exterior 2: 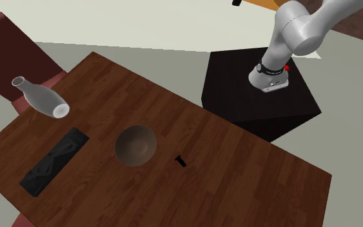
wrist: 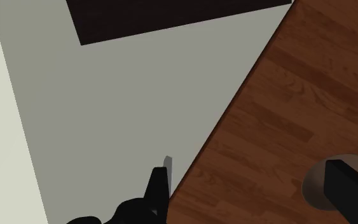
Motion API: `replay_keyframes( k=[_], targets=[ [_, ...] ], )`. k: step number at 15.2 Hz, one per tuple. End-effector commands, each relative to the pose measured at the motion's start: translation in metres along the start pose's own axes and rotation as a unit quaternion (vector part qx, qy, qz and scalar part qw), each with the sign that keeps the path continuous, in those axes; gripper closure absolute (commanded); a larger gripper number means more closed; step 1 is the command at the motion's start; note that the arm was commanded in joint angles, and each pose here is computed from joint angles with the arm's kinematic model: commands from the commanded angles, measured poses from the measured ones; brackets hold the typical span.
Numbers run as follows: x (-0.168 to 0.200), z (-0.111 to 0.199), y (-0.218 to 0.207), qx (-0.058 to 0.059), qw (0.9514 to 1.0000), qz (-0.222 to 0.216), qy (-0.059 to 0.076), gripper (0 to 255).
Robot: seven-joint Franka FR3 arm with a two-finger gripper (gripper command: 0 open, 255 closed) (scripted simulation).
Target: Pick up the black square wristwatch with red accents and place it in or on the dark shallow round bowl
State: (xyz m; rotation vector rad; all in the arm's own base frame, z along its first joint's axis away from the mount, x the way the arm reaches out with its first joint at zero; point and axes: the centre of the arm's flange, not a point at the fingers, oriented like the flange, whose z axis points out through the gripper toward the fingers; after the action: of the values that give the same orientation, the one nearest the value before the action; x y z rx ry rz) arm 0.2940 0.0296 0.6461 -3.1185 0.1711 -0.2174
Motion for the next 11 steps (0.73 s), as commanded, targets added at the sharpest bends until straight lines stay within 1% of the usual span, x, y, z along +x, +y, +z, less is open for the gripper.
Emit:
replay_keyframes(
  k=[1, 11],
  targets=[
    [0.0, 0.0, 0.0, 0.0, 1.0, 0.0, 0.0, 0],
    [0.039, 0.092, -0.089, -0.001, 0.9997, -0.021, -0.015, 0]
  ],
)
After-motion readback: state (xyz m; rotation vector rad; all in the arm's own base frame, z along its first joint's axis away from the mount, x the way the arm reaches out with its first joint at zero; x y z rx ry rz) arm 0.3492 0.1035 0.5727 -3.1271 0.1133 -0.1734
